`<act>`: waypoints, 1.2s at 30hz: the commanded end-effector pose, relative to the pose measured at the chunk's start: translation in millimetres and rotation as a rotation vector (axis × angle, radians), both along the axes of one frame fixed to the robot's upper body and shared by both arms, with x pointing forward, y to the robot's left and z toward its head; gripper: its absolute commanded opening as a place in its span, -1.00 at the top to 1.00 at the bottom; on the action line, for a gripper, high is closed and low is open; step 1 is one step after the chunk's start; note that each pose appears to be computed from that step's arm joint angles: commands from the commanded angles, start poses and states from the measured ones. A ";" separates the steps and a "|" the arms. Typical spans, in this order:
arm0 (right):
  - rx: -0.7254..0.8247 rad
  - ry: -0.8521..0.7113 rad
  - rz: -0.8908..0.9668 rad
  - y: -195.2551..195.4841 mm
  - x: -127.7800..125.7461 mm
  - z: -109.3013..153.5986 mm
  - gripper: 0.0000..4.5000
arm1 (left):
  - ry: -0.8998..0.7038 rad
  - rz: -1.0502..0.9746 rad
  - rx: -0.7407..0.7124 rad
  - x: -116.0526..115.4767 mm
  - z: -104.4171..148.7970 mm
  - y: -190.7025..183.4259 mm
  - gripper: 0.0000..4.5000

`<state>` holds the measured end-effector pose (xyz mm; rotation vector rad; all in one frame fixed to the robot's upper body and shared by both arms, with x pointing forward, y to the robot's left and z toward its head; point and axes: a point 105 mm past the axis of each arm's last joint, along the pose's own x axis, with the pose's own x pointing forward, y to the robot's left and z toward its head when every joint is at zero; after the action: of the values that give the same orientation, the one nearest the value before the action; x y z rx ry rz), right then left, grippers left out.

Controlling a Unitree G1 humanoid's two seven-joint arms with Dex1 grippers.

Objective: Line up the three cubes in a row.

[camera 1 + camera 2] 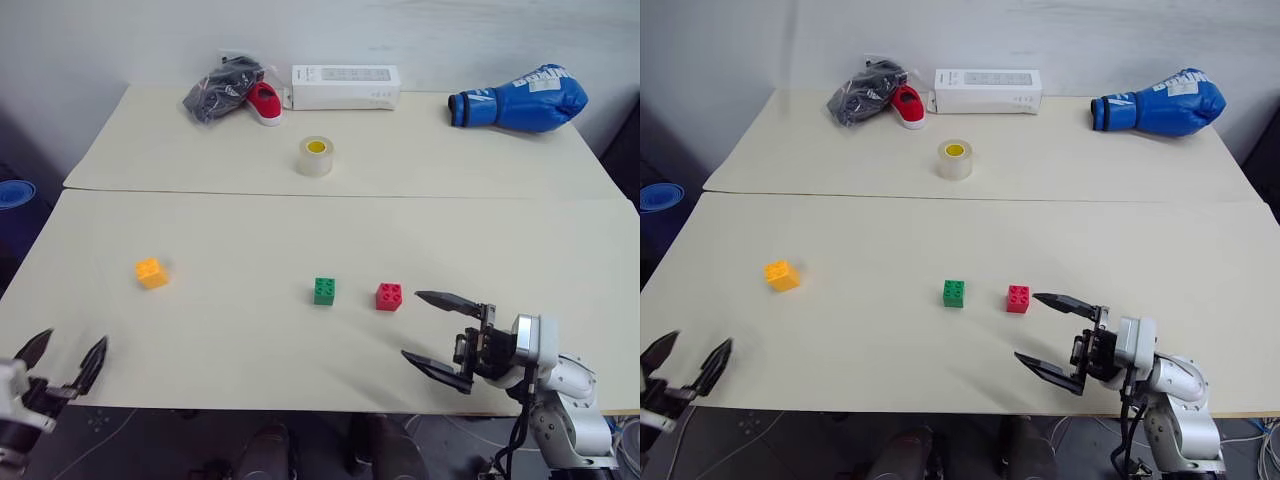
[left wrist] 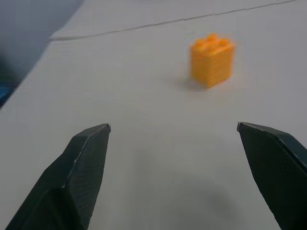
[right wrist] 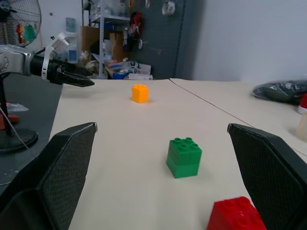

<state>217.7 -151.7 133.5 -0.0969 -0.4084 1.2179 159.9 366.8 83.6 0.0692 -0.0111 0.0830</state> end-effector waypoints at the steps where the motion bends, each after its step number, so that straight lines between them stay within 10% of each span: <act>1: 0.002 -0.035 0.003 -2.2 -3.4 -0.6 -1.00 | -0.085 0.010 -0.009 1.2 18.4 -10.4 -0.97; 21: -0.041 -0.009 0.043 -7.6 -2.9 -20.8 -1.00 | -0.028 0.254 -0.210 135.6 39.4 -58.8 -0.97; 32: -0.049 -0.022 0.016 0.9 0.6 -8.6 -1.00 | 0.031 0.171 -0.197 141.9 31.7 -71.1 0.33; 36: -0.052 -0.021 0.005 2.7 0.3 -6.6 -1.00 | -0.019 -0.013 -0.184 151.8 52.8 -74.9 0.32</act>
<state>220.9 -150.6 120.2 -0.1360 -0.3761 1.2295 307.7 293.1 115.4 -0.1316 0.0463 0.1571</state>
